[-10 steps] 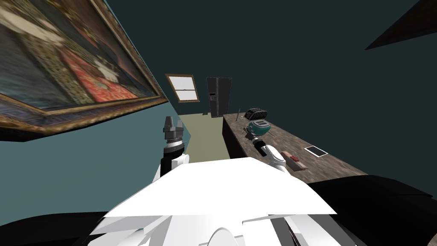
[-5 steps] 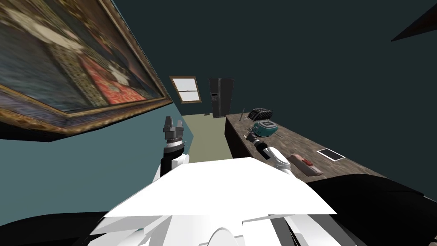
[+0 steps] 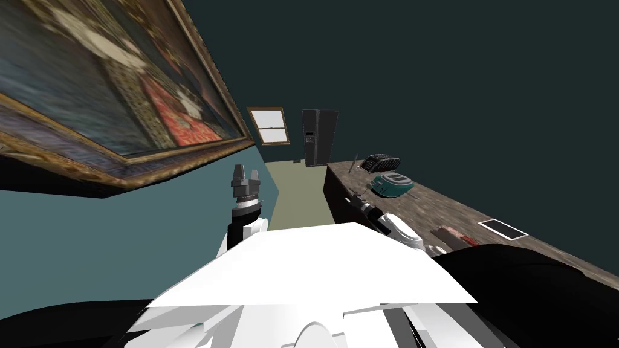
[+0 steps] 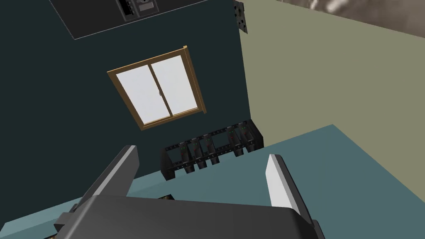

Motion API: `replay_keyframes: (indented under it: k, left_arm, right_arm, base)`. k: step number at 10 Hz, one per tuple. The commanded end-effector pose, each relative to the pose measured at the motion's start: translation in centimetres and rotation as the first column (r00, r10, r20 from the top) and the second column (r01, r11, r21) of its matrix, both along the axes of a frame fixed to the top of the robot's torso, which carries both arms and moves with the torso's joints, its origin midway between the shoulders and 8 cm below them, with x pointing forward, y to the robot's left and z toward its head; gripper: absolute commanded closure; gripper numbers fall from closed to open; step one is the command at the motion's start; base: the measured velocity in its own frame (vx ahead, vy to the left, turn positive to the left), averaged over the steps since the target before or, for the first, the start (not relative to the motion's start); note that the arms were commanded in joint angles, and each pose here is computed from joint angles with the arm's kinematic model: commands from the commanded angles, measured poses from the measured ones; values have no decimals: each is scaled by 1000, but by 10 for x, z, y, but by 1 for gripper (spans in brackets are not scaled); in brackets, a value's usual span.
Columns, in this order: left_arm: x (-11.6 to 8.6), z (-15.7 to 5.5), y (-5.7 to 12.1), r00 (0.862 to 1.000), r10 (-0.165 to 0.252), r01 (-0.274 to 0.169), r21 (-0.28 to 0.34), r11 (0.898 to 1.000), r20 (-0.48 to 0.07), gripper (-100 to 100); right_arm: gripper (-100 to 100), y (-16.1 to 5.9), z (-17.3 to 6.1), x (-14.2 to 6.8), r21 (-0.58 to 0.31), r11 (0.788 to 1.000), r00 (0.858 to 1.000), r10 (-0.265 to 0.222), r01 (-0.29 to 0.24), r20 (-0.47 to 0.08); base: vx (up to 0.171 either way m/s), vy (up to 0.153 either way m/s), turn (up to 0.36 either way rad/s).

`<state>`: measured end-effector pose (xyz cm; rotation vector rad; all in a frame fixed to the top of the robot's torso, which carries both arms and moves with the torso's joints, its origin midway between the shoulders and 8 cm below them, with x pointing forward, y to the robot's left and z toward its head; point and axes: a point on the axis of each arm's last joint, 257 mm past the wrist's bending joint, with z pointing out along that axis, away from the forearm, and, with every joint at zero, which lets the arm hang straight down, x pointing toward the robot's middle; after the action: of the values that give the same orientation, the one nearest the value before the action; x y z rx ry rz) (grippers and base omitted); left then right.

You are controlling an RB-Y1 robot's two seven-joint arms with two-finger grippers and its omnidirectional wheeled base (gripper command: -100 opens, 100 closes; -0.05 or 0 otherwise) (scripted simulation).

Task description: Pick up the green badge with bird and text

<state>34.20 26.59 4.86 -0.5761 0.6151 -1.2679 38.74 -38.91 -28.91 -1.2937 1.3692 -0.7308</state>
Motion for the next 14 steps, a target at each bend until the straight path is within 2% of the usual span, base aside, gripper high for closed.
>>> replay_keyframes:
  k: [1, 4, 7, 11, 14]
  left_arm:
    - [0, 0, 0, 1000, 0, 0, 0, 1000, 0, 0]
    - [0, 0, 0, 1000, 0, 0, 0, 1000, 0, 0]
    - [0, 0, 0, 1000, 0, 0, 0, 1000, 0, 0]
    - [0, 0, 0, 1000, 0, 0, 0, 1000, 0, 0]
    - [0, 0, 0, 1000, 0, 0, 0, 1000, 0, 0]
  right_arm:
    - [-100, 3, -10, -14, 0, 1000, 999, 28, -28, -39]
    - [-100, 3, -27, -42, -4, 997, 991, 73, -74, -115]
    - [-100, -2, -38, -70, -20, 993, 976, 112, -118, -188]
    - [-100, -22, -40, -98, -71, 981, 949, 153, -178, -275]
    - [-100, -44, -32, -111, -132, 965, 928, 171, -225, -332]
  base:
    - [32, 168, 46]
    - [38, 181, 30]
    - [52, 113, -1]
    - [80, 59, -54]
    - [75, 4, -109]
